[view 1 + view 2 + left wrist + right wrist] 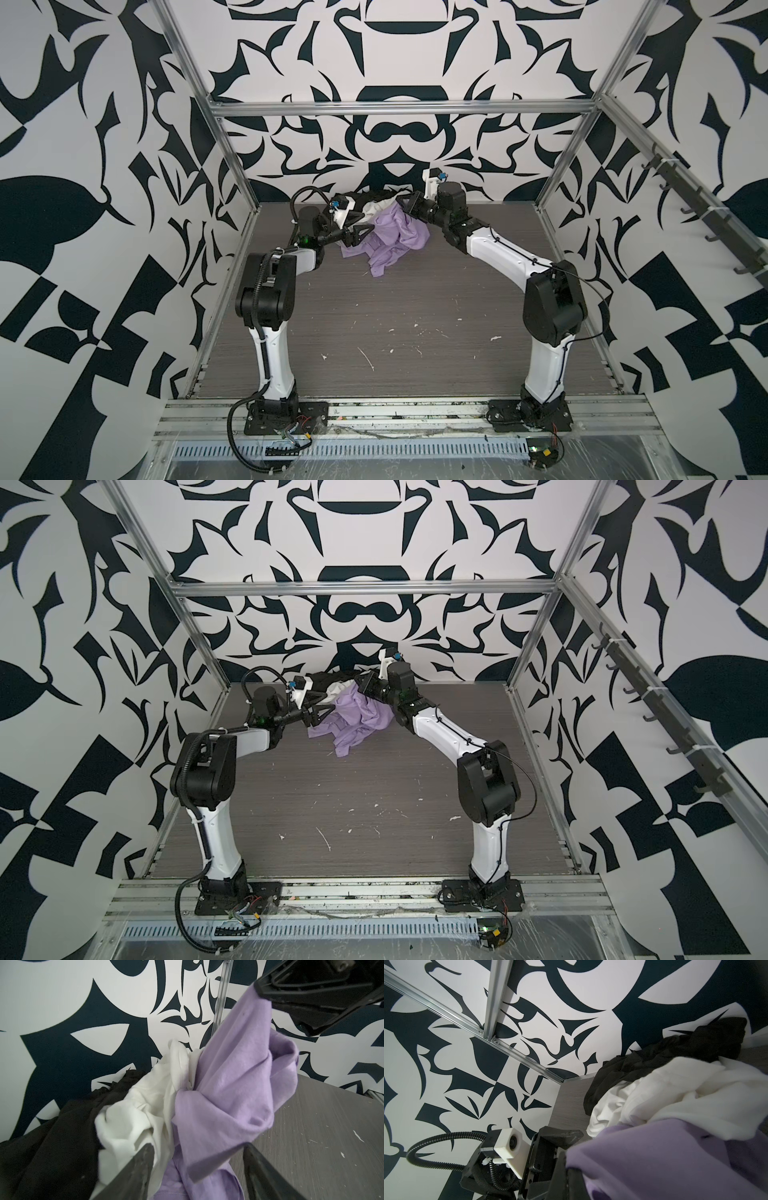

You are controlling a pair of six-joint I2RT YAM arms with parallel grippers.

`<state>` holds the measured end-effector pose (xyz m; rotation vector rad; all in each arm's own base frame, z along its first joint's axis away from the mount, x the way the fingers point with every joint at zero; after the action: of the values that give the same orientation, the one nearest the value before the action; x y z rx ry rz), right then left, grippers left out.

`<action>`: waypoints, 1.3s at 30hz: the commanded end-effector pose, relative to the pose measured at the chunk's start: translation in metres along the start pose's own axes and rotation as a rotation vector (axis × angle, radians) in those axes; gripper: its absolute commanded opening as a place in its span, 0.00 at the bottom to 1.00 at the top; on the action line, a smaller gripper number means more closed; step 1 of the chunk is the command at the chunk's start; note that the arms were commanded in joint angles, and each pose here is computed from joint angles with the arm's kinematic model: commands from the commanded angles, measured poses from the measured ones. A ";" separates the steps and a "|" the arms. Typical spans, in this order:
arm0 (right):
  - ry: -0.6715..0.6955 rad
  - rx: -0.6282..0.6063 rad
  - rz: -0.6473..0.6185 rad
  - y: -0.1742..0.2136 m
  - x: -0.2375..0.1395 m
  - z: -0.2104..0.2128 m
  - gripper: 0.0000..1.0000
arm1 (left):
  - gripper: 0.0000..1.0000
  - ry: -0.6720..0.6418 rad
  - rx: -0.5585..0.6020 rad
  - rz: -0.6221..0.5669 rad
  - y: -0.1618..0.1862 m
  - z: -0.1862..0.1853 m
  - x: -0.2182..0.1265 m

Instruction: Pick out a specific cloth from the pile

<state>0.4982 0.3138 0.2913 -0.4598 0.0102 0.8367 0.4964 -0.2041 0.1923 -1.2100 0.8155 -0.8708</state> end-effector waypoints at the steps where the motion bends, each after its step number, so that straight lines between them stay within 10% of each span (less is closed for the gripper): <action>1: -0.134 -0.045 -0.048 -0.017 -0.015 0.046 0.00 | 0.69 0.033 0.023 -0.012 -0.002 -0.002 0.006; 33: -0.140 -0.038 -0.064 -0.025 -0.022 0.050 0.00 | 0.00 0.155 -0.035 -0.011 -0.008 -0.037 0.011; 39: -0.143 -0.040 -0.067 -0.026 -0.024 0.051 0.00 | 0.00 0.134 -0.018 -0.017 -0.021 -0.038 0.006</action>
<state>0.5026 0.3062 0.2912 -0.4433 0.0194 0.8264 0.4698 -0.2299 0.1830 -1.2008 0.9597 -0.9426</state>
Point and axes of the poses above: each gripper's point midway between its finger pads, its own x axis out along the fingers, its own z axis along the line the jaws close on, y = z × x, the point moved 1 cm from there along -x, back along the fingers, and after that the axes turned 15 degrees about x, right-handed, at the moved point
